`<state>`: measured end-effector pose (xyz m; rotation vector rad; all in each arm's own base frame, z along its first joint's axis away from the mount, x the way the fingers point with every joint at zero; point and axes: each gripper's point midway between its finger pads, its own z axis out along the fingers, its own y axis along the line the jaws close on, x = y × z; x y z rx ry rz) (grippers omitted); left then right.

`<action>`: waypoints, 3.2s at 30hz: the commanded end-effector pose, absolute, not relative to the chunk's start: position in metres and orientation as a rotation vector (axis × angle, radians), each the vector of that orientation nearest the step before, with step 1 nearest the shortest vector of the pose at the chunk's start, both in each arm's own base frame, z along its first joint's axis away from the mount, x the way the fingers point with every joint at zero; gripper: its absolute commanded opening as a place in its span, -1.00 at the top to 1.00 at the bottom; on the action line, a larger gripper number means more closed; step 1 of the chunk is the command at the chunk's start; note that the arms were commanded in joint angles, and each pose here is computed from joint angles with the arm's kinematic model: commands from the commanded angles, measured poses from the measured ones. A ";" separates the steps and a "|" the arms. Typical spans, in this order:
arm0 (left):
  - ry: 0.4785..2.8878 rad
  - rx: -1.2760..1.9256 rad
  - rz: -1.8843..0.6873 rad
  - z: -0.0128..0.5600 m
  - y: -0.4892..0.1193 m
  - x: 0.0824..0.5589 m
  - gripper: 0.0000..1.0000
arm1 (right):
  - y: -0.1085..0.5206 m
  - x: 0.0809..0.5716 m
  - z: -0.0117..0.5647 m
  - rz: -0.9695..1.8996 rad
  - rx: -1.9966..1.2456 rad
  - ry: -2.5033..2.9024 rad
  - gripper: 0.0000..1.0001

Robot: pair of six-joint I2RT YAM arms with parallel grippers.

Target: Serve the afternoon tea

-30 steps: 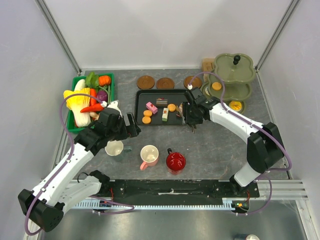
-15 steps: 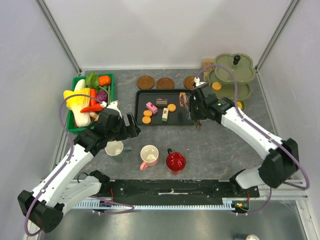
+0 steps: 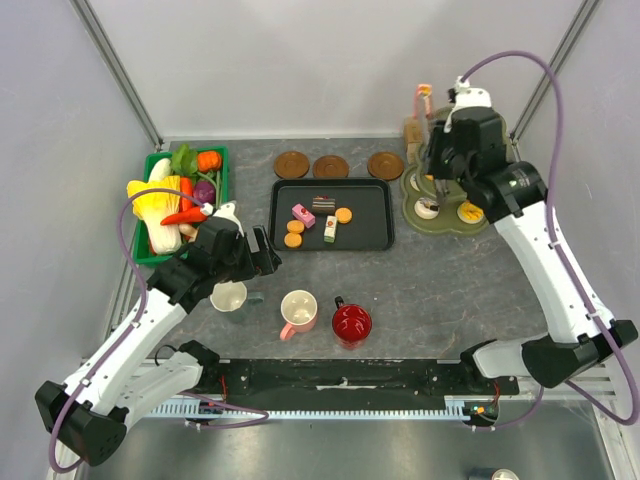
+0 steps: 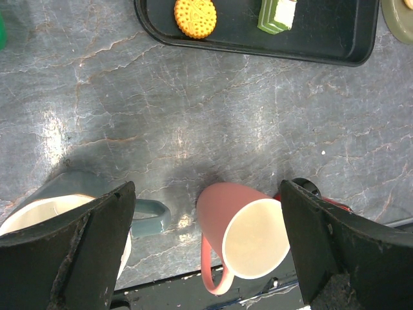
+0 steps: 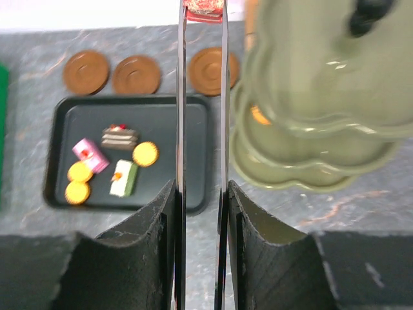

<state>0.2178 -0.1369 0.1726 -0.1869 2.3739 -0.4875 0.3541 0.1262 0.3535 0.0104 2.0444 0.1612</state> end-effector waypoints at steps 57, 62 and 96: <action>2.318 -0.261 -0.464 0.188 -0.128 0.220 -0.97 | 0.177 0.312 0.298 0.386 -0.652 2.070 -0.08; 2.327 -0.283 -0.461 0.188 -0.126 0.217 -0.97 | 0.174 0.312 0.220 0.239 -0.845 2.219 -0.08; 2.347 -0.280 -0.385 0.179 -0.120 0.223 -0.97 | 0.178 0.382 0.099 -0.031 -1.230 2.417 -0.22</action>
